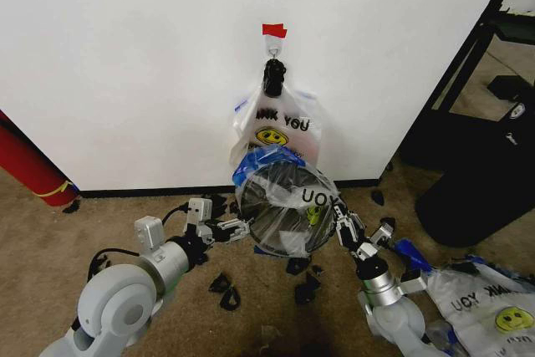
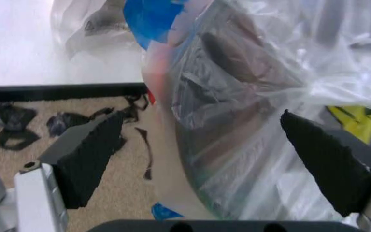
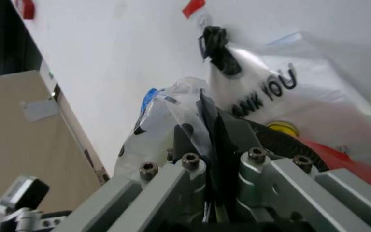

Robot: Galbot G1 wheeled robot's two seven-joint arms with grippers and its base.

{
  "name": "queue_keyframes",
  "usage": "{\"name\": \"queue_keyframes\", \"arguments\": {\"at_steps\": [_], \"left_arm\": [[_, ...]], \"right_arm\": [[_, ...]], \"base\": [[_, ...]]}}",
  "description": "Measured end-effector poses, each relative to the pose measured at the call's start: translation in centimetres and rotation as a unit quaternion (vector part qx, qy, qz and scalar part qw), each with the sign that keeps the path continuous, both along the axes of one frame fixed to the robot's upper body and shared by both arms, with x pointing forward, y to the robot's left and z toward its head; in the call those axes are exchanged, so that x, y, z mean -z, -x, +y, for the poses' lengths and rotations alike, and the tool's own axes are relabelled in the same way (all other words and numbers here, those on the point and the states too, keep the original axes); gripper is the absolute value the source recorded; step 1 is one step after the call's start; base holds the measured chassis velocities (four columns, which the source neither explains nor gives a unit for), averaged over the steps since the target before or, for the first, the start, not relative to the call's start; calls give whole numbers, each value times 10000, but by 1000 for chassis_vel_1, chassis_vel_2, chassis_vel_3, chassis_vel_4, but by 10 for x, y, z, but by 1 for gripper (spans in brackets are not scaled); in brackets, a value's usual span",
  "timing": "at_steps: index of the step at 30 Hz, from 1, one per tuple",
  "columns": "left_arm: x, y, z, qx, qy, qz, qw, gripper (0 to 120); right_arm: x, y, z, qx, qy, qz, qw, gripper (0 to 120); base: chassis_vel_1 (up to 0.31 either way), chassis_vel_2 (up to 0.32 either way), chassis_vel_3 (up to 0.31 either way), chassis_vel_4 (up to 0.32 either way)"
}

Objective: Pick up the garbage bag from the wall and place it over the trash bin.

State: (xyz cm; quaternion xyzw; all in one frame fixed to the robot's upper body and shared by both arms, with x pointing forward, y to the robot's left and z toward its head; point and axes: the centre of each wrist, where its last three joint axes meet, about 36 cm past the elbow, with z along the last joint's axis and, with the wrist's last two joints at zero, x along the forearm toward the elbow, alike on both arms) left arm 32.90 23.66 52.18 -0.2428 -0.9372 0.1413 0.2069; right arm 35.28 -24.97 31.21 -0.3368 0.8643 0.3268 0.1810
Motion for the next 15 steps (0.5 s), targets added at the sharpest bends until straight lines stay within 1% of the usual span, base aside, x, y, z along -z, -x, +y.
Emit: {"name": "queue_keyframes", "arguments": {"at_steps": [7,8,11,12,15], "left_arm": [[8,-2,-7,-241,-84,263,9993,97],[10,-3,-8,-285,-98,298,9991,95],[14,-5,-11,-461,-159,385,9981,84],[14,-5,-11,-461,-159,385,9981,84],[14,-6,-13,-566,-192,411,9974,72]], "right_arm": [[-3,1,7,-120,49,-111,9999,1],[-4,2,8,-134,41,-121,9998,1],[-4,2,10,-155,29,-128,9998,1],[-4,2,10,-155,29,-128,9998,1],[-4,3,11,-169,35,-124,9998,1]], "base": [[0,0,0,0],[0,0,0,0],[0,0,0,0],[0,0,0,0],[0,0,0,0]]}}
